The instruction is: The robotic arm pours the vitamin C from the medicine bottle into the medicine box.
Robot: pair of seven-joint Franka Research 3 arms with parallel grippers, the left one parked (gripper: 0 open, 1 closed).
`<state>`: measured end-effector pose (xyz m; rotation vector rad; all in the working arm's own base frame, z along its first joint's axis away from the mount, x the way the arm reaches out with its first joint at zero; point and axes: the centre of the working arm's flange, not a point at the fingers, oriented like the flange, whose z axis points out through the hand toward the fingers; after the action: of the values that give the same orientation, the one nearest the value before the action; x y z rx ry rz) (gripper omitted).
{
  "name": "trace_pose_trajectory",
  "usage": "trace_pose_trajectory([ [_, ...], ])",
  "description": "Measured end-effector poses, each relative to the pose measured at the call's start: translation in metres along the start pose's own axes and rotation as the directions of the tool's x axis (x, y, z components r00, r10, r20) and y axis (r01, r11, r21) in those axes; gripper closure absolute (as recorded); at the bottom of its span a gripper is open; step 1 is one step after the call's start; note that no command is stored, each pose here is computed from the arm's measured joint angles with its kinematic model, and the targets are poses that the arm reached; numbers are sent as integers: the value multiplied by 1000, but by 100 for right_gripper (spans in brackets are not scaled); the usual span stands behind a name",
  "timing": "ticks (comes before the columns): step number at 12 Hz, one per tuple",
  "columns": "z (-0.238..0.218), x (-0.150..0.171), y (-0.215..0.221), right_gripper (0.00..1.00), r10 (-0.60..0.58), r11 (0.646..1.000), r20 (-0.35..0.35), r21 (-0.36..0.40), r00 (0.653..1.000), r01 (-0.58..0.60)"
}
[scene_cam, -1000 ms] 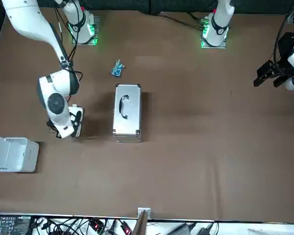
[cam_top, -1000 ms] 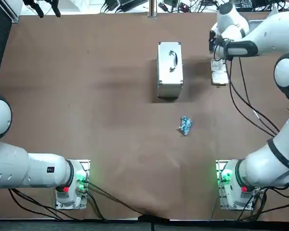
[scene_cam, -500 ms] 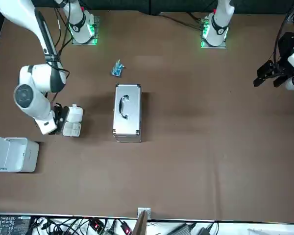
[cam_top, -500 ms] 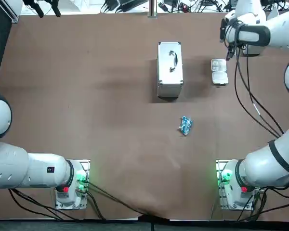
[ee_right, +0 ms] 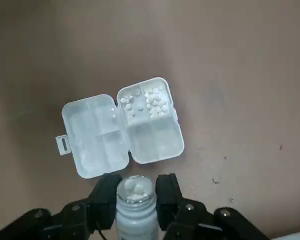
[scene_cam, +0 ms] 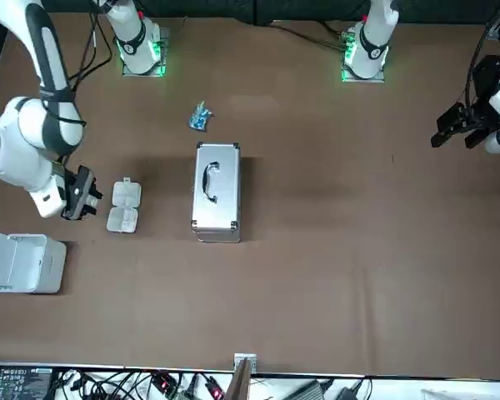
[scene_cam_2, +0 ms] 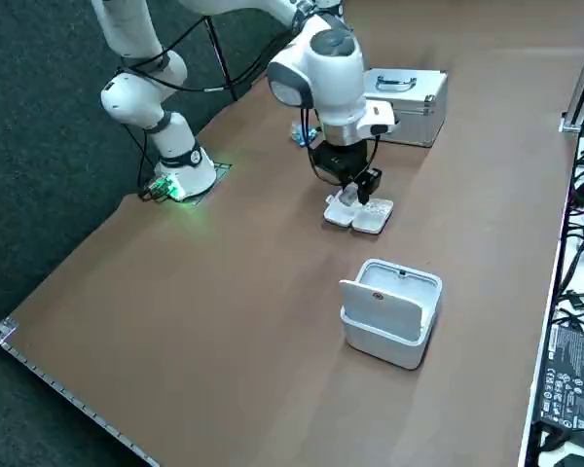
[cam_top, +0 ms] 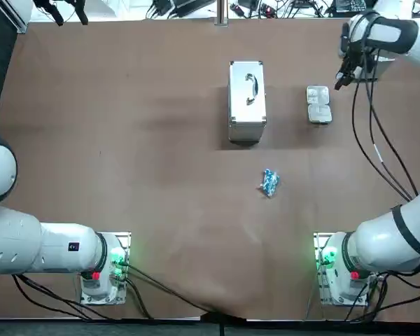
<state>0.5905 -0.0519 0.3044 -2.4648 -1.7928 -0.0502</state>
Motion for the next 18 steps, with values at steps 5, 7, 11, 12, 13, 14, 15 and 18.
trace_pose_trajectory([
  [5,-4,-68,-6,58,41,999,-252,-14,967,-46],
  [7,0,-88,-9,58,32,998,-336,-38,941,-48],
  [11,10,-128,-23,58,14,997,-525,-55,851,-50],
  [12,15,-137,-28,58,6,997,-574,-64,819,-52],
  [13,20,-146,-34,58,-4,995,-616,-78,788,-56],
  [14,28,-154,-40,58,-14,994,-653,-90,758,-60],
  [15,37,-161,-45,58,-16,994,-685,-90,728,-62],
  [18,68,-182,-58,58,-3,993,-767,-76,641,-87],
])
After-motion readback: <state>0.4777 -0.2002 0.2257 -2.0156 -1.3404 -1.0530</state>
